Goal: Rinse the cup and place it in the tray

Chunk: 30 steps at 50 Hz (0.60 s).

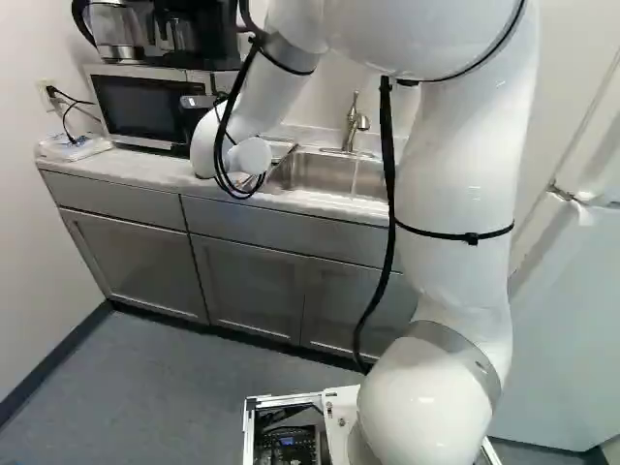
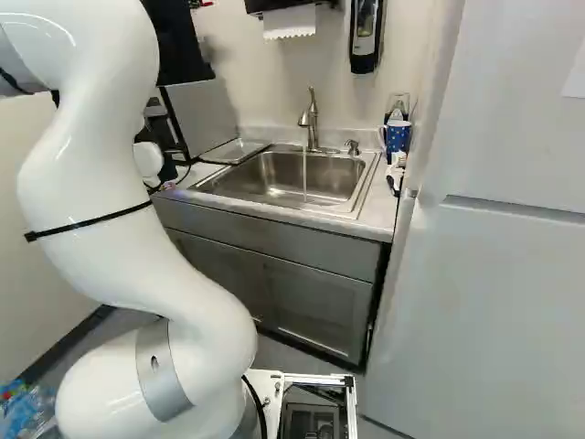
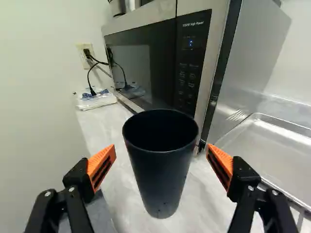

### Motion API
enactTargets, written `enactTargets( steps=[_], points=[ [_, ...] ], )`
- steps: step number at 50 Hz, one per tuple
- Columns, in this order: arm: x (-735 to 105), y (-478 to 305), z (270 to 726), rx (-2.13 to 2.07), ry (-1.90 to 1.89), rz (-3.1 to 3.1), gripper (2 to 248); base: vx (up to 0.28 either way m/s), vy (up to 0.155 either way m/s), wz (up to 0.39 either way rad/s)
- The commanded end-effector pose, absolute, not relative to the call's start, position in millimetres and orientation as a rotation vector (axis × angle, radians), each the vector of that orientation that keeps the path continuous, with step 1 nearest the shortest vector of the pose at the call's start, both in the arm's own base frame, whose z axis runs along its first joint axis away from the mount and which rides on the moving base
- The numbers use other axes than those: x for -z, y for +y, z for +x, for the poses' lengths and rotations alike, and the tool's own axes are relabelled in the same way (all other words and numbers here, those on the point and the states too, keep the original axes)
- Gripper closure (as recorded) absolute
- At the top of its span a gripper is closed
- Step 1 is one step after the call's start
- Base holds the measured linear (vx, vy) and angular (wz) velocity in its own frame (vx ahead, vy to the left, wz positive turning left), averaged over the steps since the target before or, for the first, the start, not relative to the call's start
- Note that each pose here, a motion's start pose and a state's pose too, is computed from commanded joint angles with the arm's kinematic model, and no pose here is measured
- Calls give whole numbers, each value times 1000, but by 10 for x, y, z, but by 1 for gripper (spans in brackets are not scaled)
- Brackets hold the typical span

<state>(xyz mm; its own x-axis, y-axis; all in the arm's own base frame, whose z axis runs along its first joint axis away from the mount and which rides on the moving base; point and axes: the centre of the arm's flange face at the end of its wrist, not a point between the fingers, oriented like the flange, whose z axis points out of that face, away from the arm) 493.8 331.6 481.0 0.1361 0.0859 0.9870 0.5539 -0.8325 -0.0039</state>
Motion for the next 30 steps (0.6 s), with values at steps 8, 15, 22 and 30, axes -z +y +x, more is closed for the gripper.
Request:
enactTargets(
  steps=[8,15,22,30],
  points=[
    [-4750,3321,4946,1760,-611,-2032,3,0,0,0],
    [-4694,3325,4952,1769,-608,-2023,3,0,0,0],
    [-4617,3327,4955,1758,-612,-2036,3,0,0,0],
    [-4572,3328,4956,1751,-614,-2043,19,0,0,0]
  ],
)
